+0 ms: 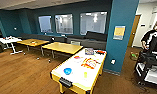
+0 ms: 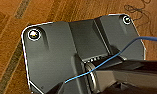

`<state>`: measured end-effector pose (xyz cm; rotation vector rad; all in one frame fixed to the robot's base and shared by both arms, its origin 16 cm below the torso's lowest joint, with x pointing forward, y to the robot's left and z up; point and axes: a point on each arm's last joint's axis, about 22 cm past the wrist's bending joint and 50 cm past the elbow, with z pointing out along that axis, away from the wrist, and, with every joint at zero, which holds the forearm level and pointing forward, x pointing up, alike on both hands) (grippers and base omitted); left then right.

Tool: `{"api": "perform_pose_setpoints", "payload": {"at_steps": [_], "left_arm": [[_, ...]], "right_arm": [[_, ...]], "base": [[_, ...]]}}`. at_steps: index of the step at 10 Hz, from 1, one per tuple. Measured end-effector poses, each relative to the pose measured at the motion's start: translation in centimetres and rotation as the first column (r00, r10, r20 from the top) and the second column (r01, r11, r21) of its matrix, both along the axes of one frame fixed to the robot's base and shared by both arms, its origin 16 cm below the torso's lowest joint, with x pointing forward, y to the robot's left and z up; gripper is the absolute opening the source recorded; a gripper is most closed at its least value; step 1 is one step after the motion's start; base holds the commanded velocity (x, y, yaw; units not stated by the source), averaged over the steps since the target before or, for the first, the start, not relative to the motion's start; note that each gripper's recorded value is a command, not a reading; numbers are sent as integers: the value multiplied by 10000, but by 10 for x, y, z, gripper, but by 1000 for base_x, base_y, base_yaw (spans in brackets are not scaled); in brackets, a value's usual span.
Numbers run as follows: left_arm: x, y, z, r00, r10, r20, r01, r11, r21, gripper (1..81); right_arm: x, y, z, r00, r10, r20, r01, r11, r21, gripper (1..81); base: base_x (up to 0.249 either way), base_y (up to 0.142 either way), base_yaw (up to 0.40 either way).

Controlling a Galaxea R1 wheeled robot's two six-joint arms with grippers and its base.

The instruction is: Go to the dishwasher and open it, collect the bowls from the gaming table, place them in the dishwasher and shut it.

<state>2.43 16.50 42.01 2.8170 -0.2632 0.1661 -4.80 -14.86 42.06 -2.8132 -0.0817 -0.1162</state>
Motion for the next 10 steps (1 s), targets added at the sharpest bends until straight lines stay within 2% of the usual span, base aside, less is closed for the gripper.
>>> {"api": "perform_pose_setpoints", "payload": {"at_steps": [10], "left_arm": [[4, 4, 0, 10000, 7, 49, -7, 10000, 66, 811]], "right_arm": [[0, 0, 0, 10000, -6, 14, 6, 10000, -4, 811]], "base": [[108, 141, 0]]}}
